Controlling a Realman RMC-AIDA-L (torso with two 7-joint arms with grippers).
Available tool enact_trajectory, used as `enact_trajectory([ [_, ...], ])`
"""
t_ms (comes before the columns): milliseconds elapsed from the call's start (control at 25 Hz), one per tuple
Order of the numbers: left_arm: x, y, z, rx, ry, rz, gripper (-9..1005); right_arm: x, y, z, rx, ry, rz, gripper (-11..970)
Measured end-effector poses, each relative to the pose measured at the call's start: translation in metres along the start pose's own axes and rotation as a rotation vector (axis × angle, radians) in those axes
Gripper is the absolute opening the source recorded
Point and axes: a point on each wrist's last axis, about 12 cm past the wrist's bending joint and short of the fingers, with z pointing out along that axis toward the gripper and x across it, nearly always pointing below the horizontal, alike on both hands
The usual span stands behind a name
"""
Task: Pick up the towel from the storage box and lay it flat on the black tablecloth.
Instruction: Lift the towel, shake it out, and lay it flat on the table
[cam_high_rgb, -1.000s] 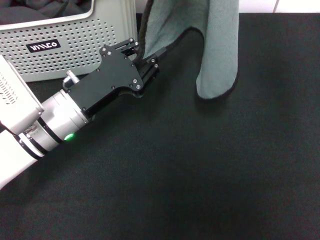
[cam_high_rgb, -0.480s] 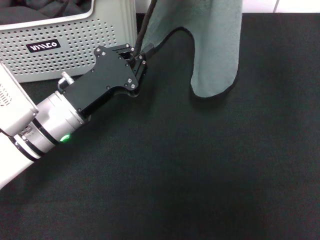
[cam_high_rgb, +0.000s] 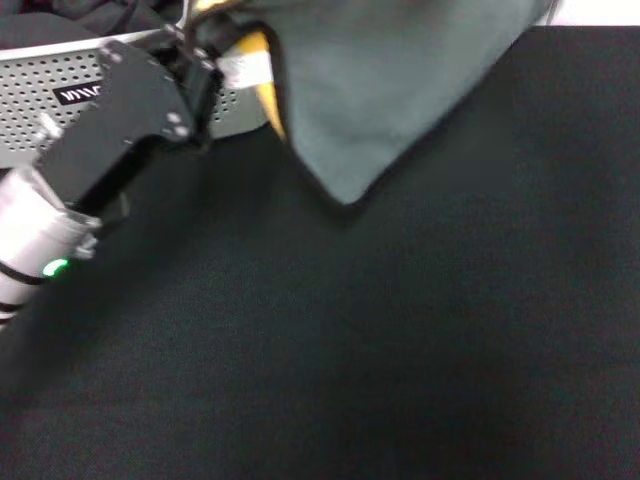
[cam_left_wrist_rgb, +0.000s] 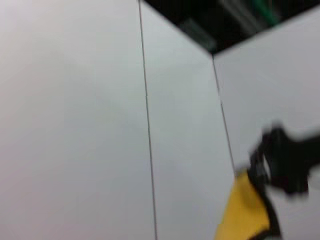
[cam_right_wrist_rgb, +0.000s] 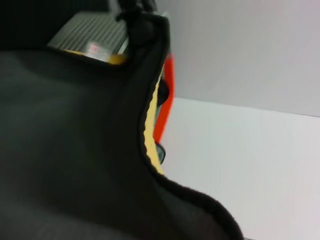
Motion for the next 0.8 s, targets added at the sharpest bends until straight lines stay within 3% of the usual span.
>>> enact_trajectory([
  [200,-0.011,0.005,0.002,0.088,-0.021,-0.044,33,-0.002,0.030,0.002,0.050,-0.017,0.131,14],
  [480,-0.021,0.000,0.010,0.206,-0.037,-0.013,33,-0.004,0.075,0.013,0.084,0.015,0.346,59],
  [800,-0.036,-0.004,0.013,0.282,-0.124,0.024,34,0.007,0.125,0.018,0.137,-0.016,0.699,118],
])
